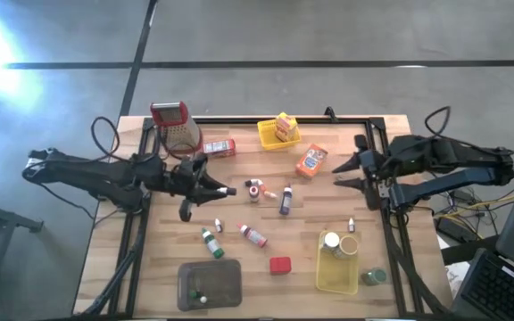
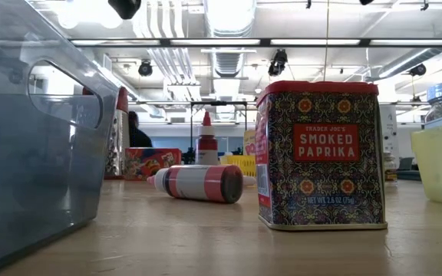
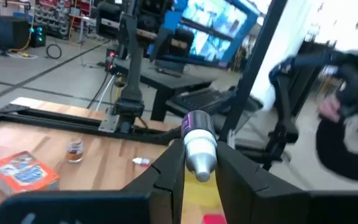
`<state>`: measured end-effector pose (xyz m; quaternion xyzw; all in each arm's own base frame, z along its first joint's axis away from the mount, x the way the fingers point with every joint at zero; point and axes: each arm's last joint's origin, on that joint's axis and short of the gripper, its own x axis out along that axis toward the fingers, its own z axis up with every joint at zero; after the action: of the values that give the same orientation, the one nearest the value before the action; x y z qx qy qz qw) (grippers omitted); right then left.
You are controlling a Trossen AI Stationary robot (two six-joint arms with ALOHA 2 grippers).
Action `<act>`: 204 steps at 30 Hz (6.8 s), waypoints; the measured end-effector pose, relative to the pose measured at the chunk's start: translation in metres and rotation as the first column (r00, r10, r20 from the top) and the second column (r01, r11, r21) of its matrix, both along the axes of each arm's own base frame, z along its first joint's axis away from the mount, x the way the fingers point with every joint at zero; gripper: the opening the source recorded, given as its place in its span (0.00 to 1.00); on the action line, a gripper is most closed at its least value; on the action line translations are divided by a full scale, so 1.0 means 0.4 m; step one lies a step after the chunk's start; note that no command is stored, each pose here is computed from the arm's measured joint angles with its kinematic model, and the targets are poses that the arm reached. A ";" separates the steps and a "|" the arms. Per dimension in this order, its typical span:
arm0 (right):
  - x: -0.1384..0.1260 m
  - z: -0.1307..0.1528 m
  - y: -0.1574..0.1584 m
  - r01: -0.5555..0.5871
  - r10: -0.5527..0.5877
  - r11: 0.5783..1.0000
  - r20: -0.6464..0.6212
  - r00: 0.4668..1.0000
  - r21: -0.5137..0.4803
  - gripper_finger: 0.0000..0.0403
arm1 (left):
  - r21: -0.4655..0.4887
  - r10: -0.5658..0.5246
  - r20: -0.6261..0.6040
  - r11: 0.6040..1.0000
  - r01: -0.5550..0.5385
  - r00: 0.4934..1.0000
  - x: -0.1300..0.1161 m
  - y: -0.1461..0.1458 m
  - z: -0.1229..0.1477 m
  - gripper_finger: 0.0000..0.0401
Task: Pick & Place Kitchen Items
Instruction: Put the small violet food coloring bottle into the black bin
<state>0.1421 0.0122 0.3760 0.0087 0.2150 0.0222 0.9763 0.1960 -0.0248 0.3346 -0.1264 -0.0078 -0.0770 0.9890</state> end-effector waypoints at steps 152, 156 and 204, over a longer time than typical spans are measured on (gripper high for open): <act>-0.207 -0.007 -0.018 -0.048 0.067 0.993 0.181 0.981 -0.107 0.89 | 0.279 -0.044 -0.927 0.582 0.764 0.372 0.106 -0.592 -0.112 0.19; -0.207 -0.007 -0.018 -0.048 0.067 0.993 0.181 0.981 -0.104 0.87 | 0.271 -0.032 -0.933 0.594 0.757 0.358 0.101 -0.592 -0.121 0.19; -0.207 -0.007 -0.018 -0.048 0.066 0.993 0.180 0.981 -0.104 0.55 | 0.139 0.114 -0.990 0.884 0.447 0.081 0.067 -0.547 -0.250 0.19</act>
<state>0.0594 0.0048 0.3731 -0.0480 0.1250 0.0401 0.9902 0.2229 -0.2437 0.2348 0.0667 0.6858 -0.0883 0.7194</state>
